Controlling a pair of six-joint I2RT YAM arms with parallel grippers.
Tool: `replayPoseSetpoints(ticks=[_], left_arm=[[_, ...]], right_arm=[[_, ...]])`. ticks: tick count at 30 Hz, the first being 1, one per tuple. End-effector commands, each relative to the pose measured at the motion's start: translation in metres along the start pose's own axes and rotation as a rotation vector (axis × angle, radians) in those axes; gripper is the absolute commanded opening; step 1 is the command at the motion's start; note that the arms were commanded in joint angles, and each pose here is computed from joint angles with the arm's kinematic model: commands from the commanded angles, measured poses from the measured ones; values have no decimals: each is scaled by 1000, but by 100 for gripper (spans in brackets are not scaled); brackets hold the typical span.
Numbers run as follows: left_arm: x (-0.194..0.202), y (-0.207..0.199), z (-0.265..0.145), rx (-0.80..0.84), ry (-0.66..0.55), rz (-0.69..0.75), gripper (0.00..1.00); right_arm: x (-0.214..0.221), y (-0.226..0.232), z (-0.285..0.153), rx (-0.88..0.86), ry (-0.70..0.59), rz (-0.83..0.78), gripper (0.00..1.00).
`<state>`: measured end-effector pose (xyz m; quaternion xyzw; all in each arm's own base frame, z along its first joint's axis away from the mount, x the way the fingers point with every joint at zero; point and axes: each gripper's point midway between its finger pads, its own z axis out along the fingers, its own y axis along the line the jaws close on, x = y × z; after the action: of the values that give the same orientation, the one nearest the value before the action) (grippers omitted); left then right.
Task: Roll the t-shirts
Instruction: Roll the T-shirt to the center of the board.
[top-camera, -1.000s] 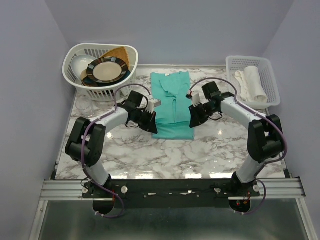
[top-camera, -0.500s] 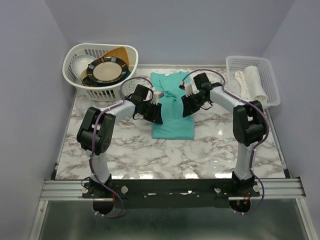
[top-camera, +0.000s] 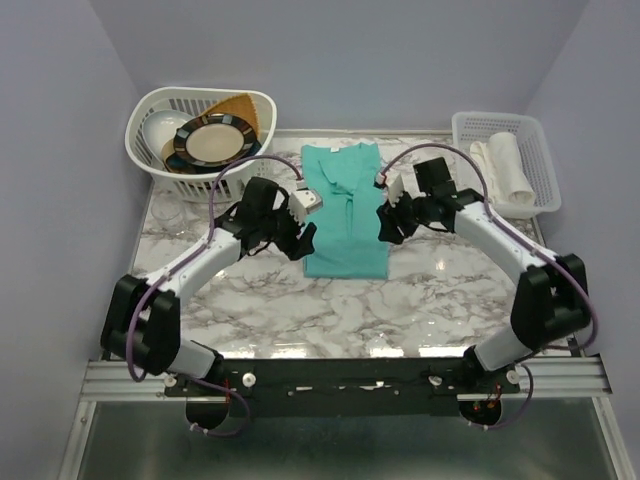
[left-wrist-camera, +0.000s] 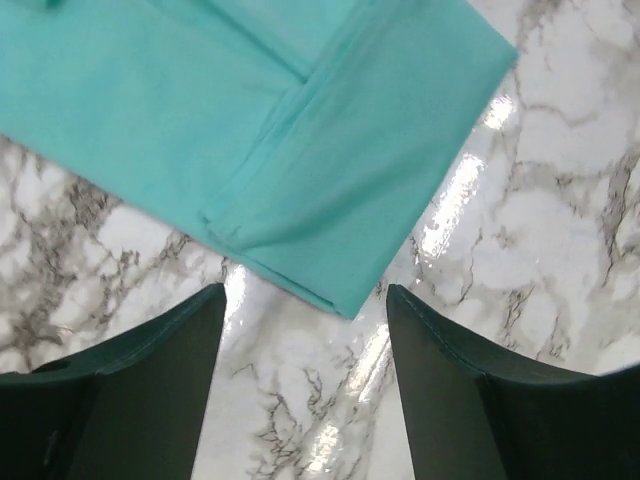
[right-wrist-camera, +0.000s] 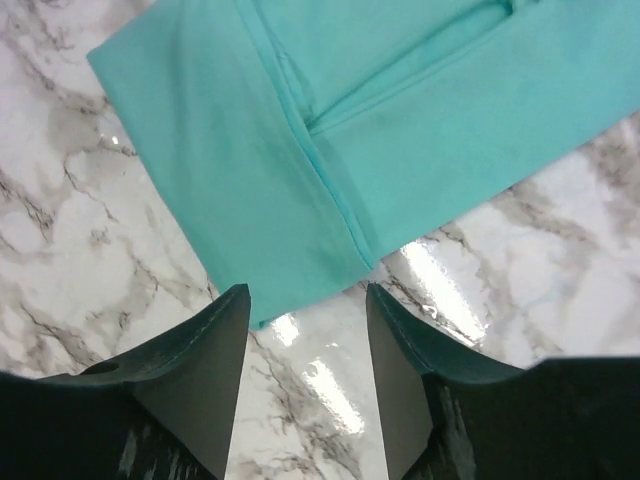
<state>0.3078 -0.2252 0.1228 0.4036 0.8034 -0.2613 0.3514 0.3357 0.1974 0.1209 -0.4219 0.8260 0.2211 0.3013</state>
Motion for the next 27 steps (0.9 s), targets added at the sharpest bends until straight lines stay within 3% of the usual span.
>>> replayPoseSetpoints(ticks=[1,4,7,15,20,23,25,26,27], left_arm=[[16,-36,-1,56,-63,583,76],[36,-51,12,57,-58,749,76],[41,-55,26,51,-68,817,74],[55,-48,45,31,-4,878,70],[76,-44,54,63,106,948,60],[89,-42,58,91,168,958,46],[100,-43,59,137,236,936,31],[104,-44,58,161,269,916,21],[100,-47,56,190,316,868,2]], right_arm=[[-9,18,-19,55,-132,-432,60],[-3,20,-19,76,-130,-432,60],[-3,20,-23,87,-114,-346,60],[19,38,-32,84,-128,-292,60],[37,45,-31,73,-104,-302,60],[38,46,-31,74,-117,-310,60],[41,49,-30,65,-121,-339,60],[37,51,-32,74,-144,-371,60],[46,54,-29,71,-139,-394,60]])
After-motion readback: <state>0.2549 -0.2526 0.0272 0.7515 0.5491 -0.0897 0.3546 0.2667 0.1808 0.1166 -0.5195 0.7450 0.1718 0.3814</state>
